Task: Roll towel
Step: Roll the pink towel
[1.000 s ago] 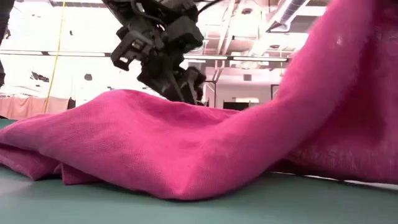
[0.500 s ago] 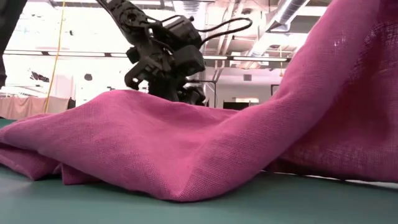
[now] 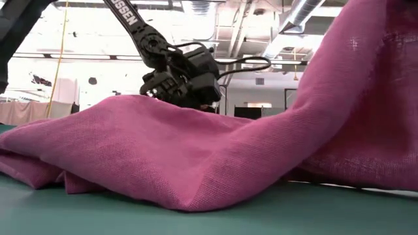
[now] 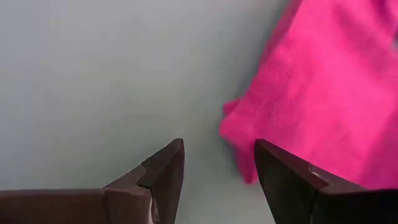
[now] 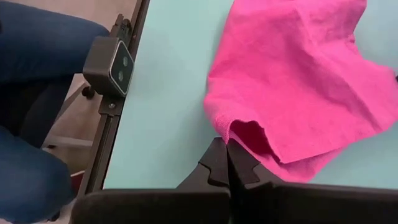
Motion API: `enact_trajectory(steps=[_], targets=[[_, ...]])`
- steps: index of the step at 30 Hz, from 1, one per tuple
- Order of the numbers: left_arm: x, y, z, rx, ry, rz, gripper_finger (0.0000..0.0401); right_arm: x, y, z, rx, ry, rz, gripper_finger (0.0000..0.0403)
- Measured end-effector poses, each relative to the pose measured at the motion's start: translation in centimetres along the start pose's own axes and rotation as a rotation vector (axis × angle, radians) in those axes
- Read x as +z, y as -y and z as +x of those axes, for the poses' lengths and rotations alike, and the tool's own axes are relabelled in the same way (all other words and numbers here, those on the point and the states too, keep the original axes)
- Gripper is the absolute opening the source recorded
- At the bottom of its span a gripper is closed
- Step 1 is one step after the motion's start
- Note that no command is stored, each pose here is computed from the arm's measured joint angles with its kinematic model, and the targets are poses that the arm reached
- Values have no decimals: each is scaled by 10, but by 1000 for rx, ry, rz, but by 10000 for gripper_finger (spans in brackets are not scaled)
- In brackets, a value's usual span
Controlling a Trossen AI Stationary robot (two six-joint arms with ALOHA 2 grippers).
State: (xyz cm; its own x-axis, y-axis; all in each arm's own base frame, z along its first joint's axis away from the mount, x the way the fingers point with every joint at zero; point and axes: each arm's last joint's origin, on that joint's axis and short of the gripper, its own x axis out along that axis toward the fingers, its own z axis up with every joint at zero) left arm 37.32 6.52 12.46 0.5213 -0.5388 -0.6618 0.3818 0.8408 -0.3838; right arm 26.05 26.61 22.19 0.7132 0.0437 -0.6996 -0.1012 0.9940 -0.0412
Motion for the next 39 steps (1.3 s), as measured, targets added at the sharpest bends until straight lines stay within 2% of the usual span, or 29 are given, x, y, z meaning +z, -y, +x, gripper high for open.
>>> enact_trajectory(steps=[4,10,13,19,25,29,32,34,39], targets=[[-1,2,0,-86,18,-36,185,-1,0,0,-3,-6,-3,0],[-2,3,0,-116,8,-83,177,-1,1,0,-8,-13,-9,0],[-1,4,1,-117,6,-94,143,-2,1,0,-10,-17,-11,0],[11,5,-1,-116,29,-81,15,-2,1,0,-20,-15,-13,0],[24,7,-5,-121,14,-151,1,-2,2,0,-39,-3,-13,0],[34,17,-12,-124,-59,-197,0,-3,7,-1,-139,23,-14,0],[45,33,-25,-57,-123,-179,0,-8,16,0,-241,-3,21,0],[55,49,-39,24,-151,-138,0,-13,24,0,-312,-43,48,0],[74,98,-90,236,-127,-45,0,-13,50,2,-474,-76,115,0]])
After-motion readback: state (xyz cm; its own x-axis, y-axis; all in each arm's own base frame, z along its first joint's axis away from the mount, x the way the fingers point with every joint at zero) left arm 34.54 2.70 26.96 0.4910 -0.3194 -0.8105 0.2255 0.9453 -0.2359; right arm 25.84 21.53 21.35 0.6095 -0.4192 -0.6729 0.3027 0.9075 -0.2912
